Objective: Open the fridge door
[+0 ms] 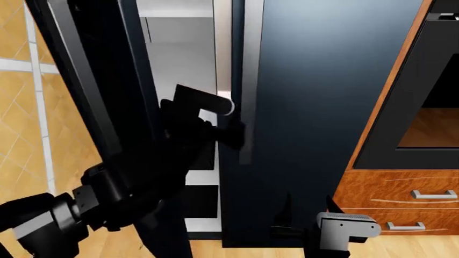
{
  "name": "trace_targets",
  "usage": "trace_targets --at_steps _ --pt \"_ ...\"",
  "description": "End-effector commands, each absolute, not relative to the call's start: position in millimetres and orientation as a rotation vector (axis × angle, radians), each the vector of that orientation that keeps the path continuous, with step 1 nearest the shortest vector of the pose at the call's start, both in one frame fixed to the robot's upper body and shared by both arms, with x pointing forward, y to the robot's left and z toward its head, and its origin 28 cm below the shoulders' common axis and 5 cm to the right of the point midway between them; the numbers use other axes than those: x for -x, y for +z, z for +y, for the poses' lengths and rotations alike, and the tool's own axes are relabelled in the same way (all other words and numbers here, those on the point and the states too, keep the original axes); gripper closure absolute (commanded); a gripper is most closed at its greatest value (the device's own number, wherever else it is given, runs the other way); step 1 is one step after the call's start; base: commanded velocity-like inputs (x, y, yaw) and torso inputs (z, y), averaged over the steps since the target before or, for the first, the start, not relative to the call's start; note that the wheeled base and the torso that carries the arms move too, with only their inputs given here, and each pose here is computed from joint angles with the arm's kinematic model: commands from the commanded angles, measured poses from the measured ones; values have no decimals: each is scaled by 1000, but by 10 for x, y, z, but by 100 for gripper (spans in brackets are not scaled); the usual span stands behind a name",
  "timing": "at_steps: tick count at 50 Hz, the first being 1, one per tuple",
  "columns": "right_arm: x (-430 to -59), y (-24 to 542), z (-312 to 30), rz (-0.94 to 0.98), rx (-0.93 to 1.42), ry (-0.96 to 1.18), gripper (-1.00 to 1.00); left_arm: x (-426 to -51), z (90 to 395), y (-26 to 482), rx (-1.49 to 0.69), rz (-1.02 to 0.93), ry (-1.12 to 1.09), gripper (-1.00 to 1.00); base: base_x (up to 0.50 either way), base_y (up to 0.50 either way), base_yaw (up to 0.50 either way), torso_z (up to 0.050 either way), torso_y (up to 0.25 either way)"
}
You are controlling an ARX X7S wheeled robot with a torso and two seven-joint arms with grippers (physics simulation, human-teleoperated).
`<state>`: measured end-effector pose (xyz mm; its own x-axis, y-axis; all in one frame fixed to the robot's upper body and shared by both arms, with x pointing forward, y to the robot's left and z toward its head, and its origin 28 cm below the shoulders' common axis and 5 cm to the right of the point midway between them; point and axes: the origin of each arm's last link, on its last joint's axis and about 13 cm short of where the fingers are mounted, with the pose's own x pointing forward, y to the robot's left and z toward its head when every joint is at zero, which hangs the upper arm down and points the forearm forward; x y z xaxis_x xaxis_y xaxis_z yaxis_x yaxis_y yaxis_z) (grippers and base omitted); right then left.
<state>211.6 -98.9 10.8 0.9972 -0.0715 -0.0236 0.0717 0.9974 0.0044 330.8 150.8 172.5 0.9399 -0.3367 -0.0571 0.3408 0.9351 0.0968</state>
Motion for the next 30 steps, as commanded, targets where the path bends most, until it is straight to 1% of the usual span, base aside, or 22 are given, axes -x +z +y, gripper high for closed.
trace_targets --at_steps 1,16,30 --pt "-2116 109 -987 23 -5 -71 -100 -3177 1662 1730 -64 22 -242 -100 0 0 0 0 0" --pt "-2111 112 -991 21 -9 -70 -100 -2883 1849 1768 -77 2 -126 -100 0 0 0 0 0" --pt "-2108 114 -987 20 -6 -69 -100 -2704 2072 1682 -58 36 -15 -100 0 0 4 0 0"
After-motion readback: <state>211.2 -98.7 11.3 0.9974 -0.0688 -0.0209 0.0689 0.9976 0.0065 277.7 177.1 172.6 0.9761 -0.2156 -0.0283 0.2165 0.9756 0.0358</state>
